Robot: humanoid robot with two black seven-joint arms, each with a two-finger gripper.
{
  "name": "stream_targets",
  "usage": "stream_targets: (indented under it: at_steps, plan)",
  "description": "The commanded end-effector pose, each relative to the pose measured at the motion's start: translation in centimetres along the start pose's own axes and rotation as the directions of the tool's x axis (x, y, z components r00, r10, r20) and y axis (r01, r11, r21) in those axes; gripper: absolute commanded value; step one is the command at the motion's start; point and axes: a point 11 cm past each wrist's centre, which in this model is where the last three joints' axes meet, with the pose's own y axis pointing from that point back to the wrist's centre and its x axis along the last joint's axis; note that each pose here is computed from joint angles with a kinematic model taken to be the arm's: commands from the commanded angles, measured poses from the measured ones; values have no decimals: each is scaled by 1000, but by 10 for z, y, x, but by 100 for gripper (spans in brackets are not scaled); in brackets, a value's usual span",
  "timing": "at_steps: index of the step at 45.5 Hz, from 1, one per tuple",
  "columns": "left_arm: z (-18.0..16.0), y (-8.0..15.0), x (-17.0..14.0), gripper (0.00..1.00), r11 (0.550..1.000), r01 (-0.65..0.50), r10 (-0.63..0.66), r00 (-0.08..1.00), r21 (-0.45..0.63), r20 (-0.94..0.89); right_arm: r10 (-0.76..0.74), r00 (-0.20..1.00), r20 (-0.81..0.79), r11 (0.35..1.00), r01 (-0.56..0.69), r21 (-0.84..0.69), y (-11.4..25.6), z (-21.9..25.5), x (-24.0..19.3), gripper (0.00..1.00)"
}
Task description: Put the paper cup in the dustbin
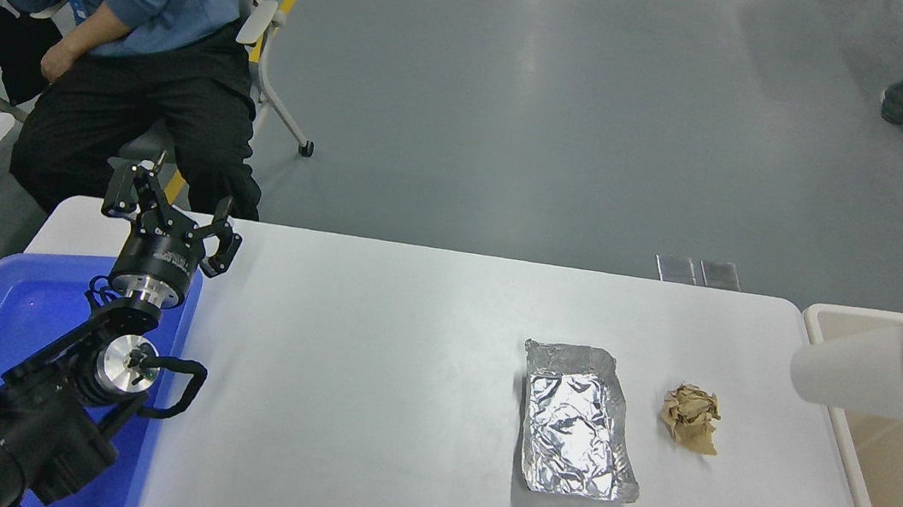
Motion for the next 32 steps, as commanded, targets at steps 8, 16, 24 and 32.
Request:
stream_targets:
  at_steps: [8, 16, 24, 32]
  plan:
    - [0, 0, 0, 100, 1000, 0, 0, 1000, 0, 0, 71, 997, -20, 970, -73, -233, 19, 86, 24, 0]
    - [0, 0, 0, 100, 1000, 0, 0, 1000, 0, 0, 125, 992, -12, 931, -121, -344, 22, 126, 32, 0]
    - [0, 0, 0, 100, 1000, 0, 0, 1000, 0, 0, 222, 975, 12, 848, -187, -497, 20, 182, 36, 0]
    - [0, 0, 0, 100, 1000, 0, 0, 1000, 0, 0, 279, 959, 49, 796, -202, -571, -1, 205, 26, 0]
